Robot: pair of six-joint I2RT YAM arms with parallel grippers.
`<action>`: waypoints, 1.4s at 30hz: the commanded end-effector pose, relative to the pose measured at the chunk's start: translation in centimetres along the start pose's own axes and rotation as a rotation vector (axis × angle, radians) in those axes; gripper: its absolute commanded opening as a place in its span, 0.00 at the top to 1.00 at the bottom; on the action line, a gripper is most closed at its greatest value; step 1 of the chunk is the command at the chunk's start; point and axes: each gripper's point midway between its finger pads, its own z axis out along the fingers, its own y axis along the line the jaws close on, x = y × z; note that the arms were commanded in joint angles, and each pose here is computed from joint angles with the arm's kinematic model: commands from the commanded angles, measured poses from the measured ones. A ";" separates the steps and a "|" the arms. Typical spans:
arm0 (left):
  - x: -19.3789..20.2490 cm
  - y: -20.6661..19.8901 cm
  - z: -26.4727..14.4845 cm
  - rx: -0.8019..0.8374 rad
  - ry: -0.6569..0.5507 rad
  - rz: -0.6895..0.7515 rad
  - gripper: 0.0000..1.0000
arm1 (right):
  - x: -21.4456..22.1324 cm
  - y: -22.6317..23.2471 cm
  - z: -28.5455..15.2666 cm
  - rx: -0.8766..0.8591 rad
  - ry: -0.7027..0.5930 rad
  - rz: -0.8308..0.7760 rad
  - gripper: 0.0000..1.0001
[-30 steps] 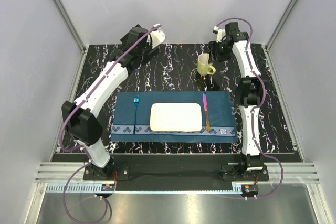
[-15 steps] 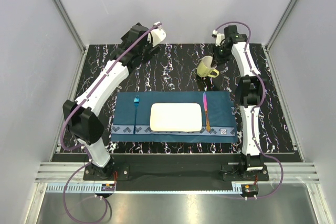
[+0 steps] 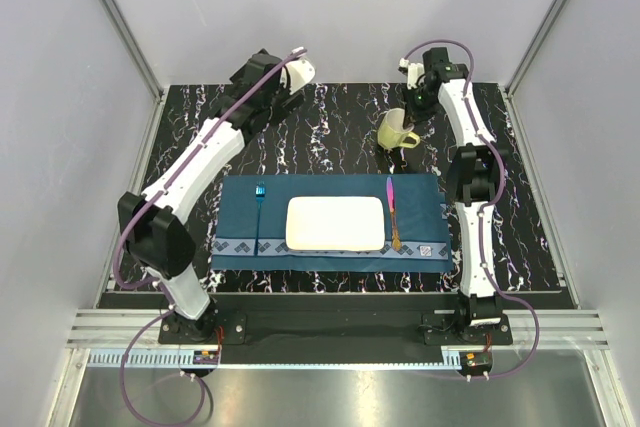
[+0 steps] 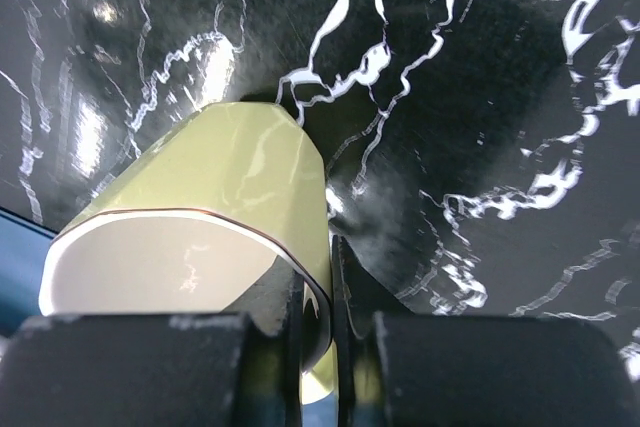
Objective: Set the dinner table for one person
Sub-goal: Pick up the cup at the center of the board, then place the cup on the napkin.
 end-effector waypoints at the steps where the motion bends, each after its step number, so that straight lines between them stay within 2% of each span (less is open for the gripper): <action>1: -1.0 1.4 -2.2 -0.036 -0.065 -0.052 0.01 | -3.4 0.8 -7.3 0.072 -0.105 -0.147 1.00; 11: 1.9 -1.1 -3.1 0.018 -0.043 -0.064 0.01 | -1.3 3.1 -14.4 0.053 -0.055 -0.303 1.00; 16: 3.0 -1.9 -3.8 0.041 -0.036 -0.057 0.01 | 1.5 3.0 -15.3 0.055 0.025 -0.345 1.00; 20: 3.6 -2.4 -4.1 0.051 -0.028 -0.059 0.01 | 4.1 2.4 -15.4 0.043 0.076 -0.322 1.00; 29: 3.0 -2.4 -3.9 0.060 -0.045 -0.075 0.01 | 8.3 0.9 -13.6 0.108 0.100 -0.298 1.00; 42: 1.9 -2.1 -3.7 0.060 -0.054 -0.087 0.01 | 10.7 -0.4 -12.1 0.133 0.101 -0.246 1.00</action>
